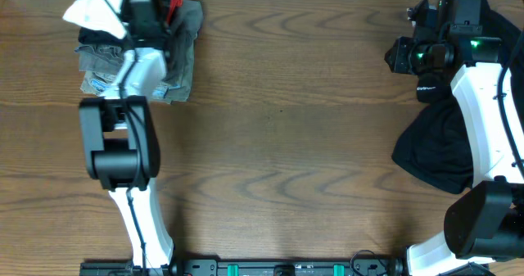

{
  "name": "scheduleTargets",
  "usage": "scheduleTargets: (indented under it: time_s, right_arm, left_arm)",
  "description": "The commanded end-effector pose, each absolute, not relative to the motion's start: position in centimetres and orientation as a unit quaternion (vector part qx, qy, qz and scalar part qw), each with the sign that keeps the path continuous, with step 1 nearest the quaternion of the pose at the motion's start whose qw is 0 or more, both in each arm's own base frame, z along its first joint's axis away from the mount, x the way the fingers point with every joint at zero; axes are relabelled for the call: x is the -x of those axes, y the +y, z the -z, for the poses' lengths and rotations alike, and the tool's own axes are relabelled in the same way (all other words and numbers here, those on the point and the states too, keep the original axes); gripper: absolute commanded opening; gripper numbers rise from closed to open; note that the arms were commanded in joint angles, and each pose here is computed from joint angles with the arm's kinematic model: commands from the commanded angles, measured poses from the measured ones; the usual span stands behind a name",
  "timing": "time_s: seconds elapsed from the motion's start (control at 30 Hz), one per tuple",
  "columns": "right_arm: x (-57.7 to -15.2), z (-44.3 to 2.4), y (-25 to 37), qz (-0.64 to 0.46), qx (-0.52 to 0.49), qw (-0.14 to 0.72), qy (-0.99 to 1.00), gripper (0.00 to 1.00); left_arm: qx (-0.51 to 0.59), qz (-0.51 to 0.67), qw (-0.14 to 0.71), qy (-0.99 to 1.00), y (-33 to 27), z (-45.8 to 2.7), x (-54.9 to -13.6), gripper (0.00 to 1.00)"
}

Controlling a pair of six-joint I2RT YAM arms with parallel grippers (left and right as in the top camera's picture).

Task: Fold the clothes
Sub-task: 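Lower the white shirt onto the top of the folded clothes stack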

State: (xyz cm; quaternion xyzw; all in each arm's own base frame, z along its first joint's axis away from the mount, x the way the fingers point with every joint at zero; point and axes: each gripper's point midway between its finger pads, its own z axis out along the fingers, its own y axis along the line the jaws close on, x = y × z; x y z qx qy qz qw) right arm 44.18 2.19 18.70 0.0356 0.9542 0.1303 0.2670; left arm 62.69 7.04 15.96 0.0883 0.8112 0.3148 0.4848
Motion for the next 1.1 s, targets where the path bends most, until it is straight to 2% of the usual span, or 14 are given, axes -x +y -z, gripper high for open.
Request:
scheduleTargets:
  time_s: [0.0,0.03,0.07,0.1,0.13,0.2,0.23,0.27,0.47,0.7,0.83,1.07]
  right_arm:
    - [-44.0,-18.6,3.1,-0.137,-0.03,0.261,0.955,0.28]
    - [-43.9,-18.5,3.2,-0.138,-0.029,0.26,0.955,0.29]
    - [-43.9,-18.5,3.3,-0.138,-0.029,0.259,0.956,0.29]
    - [-43.9,-18.5,3.3,-0.138,-0.029,0.258,0.956,0.31]
    - [-43.9,-18.4,3.3,-0.137,-0.029,0.258,0.956,0.33]
    - [-43.8,-18.4,3.3,-0.137,-0.025,0.257,0.956,0.39]
    - [-43.8,-18.4,3.3,-0.136,-0.024,0.256,0.957,0.41]
    - [-43.7,-18.3,3.3,-0.136,-0.024,0.255,0.957,0.42]
    - [-43.7,-18.2,3.4,-0.136,-0.021,0.254,0.957,0.43]
    - [-43.9,-17.5,3.4,-0.136,-0.022,0.249,0.959,0.44]
    - [-43.8,-17.3,3.4,-0.136,-0.023,0.245,0.96,0.44]
    - [-43.5,-17.1,3.4,-0.133,-0.013,0.24,0.962,0.44]
  left_arm:
    - [-0.014,-0.259,0.517,0.816,5.1,-16.7,-62.8,0.08]
    - [-0.011,-0.252,0.515,0.819,4.7,-16.4,-62.7,0.14]
    - [-0.009,-0.247,0.512,0.823,4.3,-16.1,-62.6,0.25]
    - [-0.011,-0.245,0.508,0.825,4.0,-15.9,-62.5,0.4]
    - [-0.014,-0.244,0.504,0.828,3.8,-15.6,-62.4,0.64]
    - [-0.017,-0.244,0.497,0.832,3.7,-15.3,-62.3,0.87]
    - [-0.018,-0.245,0.495,0.834,3.7,-15.2,-62.2,0.95]
    - [-0.018,-0.246,0.494,0.834,3.9,-15.2,-62.2,0.98]
    - [-0.018,-0.243,0.503,0.829,3.4,-16.3,-62.1,0.98]
    - [-0.035,-0.212,0.575,0.79,-2.1,-25.8,-60.4,0.98]
    - [-0.067,-0.154,0.585,0.794,-3.5,-27.7,-59.6,0.98]
    - [0.025,-0.072,0.588,0.805,3.8,-26.4,-60.4,0.98]
